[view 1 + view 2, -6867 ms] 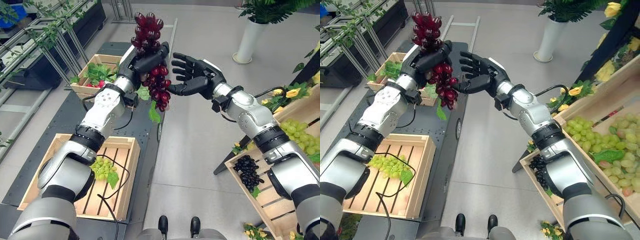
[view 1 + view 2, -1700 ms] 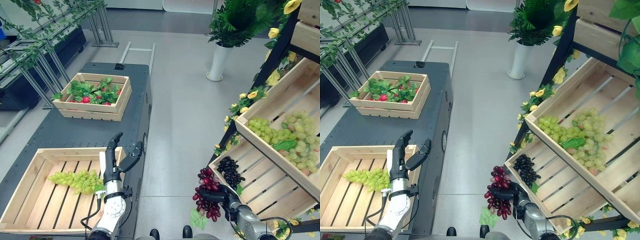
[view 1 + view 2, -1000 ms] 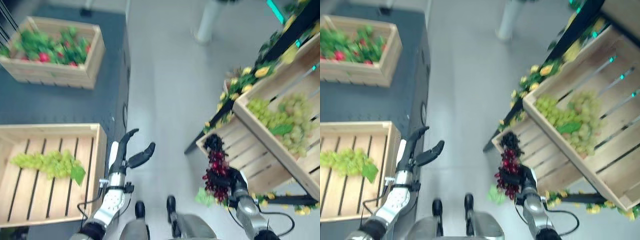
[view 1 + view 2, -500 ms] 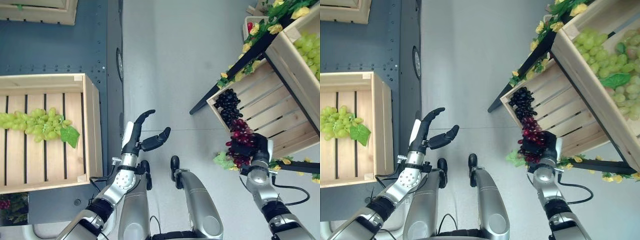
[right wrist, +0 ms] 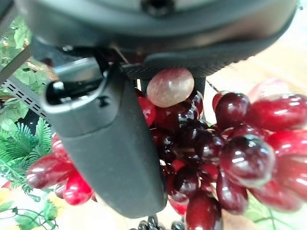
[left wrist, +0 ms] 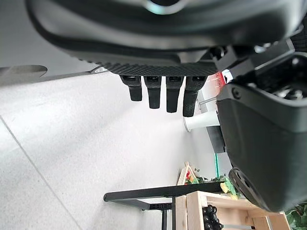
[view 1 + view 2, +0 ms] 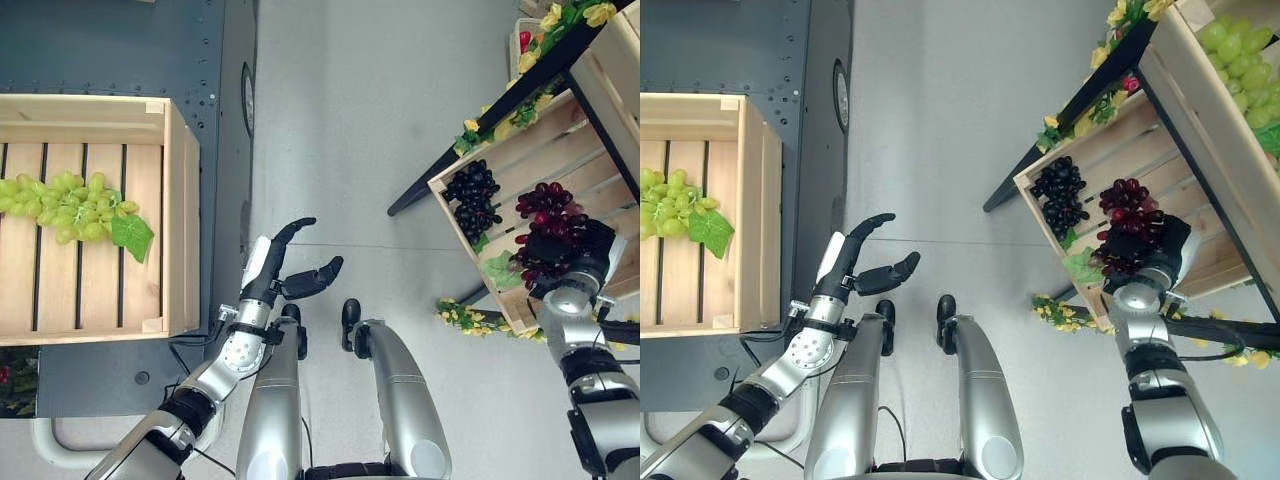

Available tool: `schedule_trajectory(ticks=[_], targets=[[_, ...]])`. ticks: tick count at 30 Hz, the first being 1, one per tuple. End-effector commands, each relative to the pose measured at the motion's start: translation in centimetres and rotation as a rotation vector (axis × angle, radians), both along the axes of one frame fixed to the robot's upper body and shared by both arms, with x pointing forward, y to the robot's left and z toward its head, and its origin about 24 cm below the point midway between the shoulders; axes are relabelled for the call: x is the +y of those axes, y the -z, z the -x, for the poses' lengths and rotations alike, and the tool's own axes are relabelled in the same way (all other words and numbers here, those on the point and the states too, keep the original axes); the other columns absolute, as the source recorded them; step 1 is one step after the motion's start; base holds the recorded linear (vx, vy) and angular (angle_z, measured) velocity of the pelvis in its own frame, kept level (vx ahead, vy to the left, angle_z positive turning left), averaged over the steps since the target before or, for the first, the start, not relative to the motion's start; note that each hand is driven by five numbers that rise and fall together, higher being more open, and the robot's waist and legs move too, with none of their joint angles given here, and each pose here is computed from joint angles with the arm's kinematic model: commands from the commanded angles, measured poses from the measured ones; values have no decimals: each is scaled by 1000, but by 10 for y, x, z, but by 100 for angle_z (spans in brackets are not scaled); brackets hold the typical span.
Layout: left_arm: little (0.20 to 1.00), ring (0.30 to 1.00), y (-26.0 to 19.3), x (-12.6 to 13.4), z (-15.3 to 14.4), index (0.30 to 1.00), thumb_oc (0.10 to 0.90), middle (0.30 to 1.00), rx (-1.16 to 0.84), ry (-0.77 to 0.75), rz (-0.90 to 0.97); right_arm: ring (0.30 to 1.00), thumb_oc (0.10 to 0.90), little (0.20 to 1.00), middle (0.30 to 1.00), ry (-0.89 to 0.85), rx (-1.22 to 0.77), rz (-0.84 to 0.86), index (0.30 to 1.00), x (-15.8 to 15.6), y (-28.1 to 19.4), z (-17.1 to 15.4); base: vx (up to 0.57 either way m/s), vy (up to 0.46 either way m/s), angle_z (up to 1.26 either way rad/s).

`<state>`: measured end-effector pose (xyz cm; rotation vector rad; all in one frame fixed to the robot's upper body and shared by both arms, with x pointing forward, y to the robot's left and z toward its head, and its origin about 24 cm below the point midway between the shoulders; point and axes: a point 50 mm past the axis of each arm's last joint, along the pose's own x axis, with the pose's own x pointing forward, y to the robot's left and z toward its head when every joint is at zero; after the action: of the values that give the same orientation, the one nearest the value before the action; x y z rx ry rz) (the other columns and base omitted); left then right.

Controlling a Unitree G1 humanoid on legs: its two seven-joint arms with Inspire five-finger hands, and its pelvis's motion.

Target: Pick up the fruits from the basket on one side to the basket on the other side

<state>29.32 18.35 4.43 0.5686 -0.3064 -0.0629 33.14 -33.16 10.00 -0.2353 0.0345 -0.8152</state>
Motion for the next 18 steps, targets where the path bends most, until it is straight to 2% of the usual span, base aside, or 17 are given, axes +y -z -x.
schedule_trajectory(ticks=[1,8,9,10,18], targets=[[900,900,-29,-33,6,900,800,900,-159,171,134,300,400,300,300,189,-86,181,300,-64,-66,23,0,0,0],[900,900,-36,-35,12,900,800,900,-198,212,131,300,400,300,300,236,-11,234,300,-79,-80,27,3,3,2],[900,900,-35,-35,12,900,800,900,-200,210,133,780,720,780,780,250,2,229,780,-81,-79,28,-1,16,-5],[900,900,-35,-33,13,900,800,900,-203,208,136,900,800,900,900,260,19,222,900,-83,-79,28,-1,12,-3],[900,900,-32,-28,16,900,800,900,-200,197,142,900,800,900,900,325,120,217,900,-93,-68,35,0,0,0]])
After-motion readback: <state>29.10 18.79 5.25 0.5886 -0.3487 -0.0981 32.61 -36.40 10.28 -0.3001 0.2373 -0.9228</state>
